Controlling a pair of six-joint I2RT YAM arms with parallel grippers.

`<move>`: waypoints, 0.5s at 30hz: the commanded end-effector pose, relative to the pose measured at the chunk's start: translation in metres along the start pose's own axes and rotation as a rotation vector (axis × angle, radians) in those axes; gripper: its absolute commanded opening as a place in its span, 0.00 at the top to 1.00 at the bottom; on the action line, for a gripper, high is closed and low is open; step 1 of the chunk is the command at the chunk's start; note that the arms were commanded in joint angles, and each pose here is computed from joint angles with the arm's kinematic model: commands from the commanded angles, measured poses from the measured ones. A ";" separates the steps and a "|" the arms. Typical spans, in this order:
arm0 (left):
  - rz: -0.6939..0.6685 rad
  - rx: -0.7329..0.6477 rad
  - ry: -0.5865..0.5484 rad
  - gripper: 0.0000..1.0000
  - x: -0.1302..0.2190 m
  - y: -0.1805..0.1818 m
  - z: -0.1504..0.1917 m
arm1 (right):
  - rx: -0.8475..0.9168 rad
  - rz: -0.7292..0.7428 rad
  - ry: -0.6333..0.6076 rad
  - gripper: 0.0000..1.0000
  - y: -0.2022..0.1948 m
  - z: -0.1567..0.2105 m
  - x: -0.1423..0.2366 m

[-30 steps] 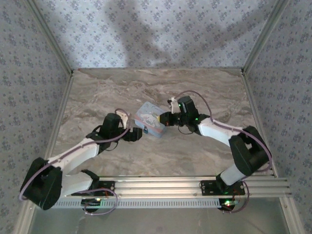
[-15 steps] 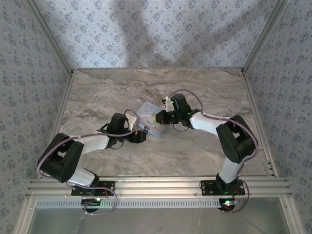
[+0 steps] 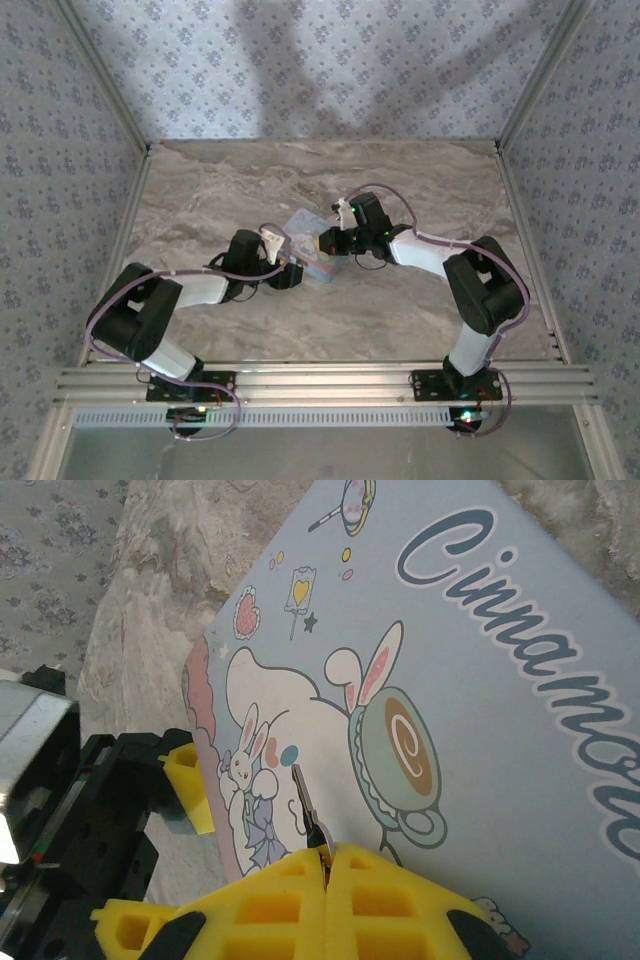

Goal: Unlock the padlock with the key

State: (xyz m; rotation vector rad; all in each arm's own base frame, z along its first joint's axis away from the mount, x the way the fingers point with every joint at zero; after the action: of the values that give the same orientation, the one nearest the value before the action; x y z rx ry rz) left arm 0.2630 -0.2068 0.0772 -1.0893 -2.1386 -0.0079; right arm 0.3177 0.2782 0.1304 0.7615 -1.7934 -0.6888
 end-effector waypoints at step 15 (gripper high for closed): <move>0.063 -0.067 0.003 0.49 -0.028 -0.011 -0.005 | -0.028 0.081 0.067 1.00 -0.018 0.019 -0.007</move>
State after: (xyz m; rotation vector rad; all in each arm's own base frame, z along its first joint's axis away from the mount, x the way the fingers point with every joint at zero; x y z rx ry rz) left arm 0.2684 -0.2225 0.0647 -1.1306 -2.1217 -0.0536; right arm 0.3173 0.2787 0.1303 0.7627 -1.7938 -0.6867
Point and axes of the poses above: each hand's point on the last joint's axis, 136 mm out from that joint toward the fingers, its own x axis back along the fingers, its own y axis along the line the jaws close on, z = x × y, the point moved 5 cm from there along x, back along the fingers, and after that the axes turned 13 degrees about -x, right-handed, at the moved point
